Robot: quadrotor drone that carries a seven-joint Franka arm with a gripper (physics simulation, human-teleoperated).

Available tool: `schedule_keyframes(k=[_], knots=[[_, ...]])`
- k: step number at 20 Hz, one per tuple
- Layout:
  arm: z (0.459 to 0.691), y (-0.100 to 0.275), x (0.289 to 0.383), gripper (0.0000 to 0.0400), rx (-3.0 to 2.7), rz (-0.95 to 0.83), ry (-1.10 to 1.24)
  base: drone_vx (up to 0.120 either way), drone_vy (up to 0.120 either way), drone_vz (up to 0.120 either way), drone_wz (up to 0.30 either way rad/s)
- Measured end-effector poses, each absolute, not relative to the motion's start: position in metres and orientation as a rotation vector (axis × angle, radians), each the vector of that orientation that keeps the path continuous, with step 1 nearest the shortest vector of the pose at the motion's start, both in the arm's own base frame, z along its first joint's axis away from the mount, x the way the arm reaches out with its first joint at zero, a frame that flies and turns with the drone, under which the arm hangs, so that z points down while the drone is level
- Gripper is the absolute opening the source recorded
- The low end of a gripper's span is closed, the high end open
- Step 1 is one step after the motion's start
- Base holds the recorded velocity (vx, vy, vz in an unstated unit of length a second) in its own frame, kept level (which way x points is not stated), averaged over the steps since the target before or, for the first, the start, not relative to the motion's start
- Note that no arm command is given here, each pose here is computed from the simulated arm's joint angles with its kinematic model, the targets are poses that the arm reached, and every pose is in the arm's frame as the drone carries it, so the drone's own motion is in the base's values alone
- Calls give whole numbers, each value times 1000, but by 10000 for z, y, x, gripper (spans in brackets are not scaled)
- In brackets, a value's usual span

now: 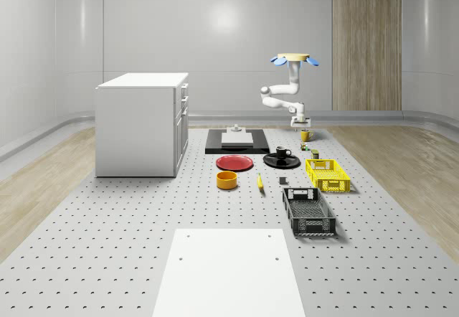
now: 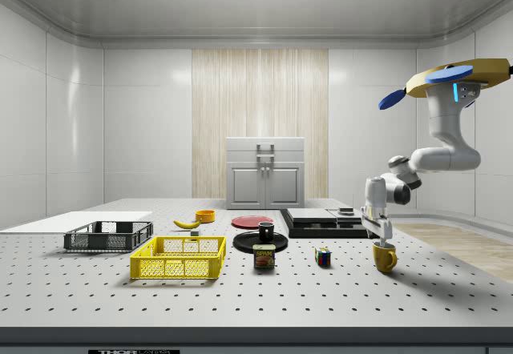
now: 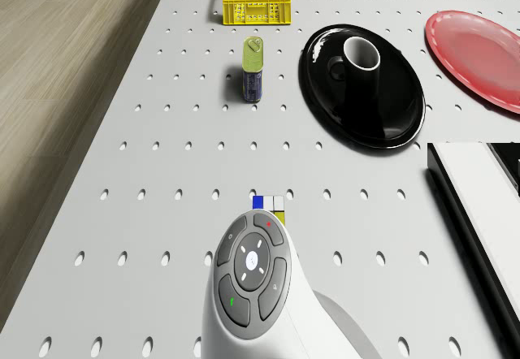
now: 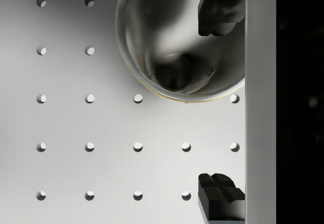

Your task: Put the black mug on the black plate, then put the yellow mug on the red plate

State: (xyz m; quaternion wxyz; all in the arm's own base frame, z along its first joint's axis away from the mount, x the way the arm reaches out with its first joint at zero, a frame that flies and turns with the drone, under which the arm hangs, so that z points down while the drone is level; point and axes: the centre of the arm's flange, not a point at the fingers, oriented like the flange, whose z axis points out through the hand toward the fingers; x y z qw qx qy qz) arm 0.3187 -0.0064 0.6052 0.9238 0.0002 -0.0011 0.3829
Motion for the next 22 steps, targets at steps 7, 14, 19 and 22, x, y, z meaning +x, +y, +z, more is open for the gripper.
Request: schedule_keyframes(k=[7,14,19,22], knots=[[6158,-76,3138,400,0,786,-2,0,0,0,0],[6182,-79,3113,400,0,786,-2,0,0,0,0],[6186,-98,3109,400,0,786,-2,0,0,0,0],[6187,-109,3108,400,0,786,-2,0,0,0,0]])
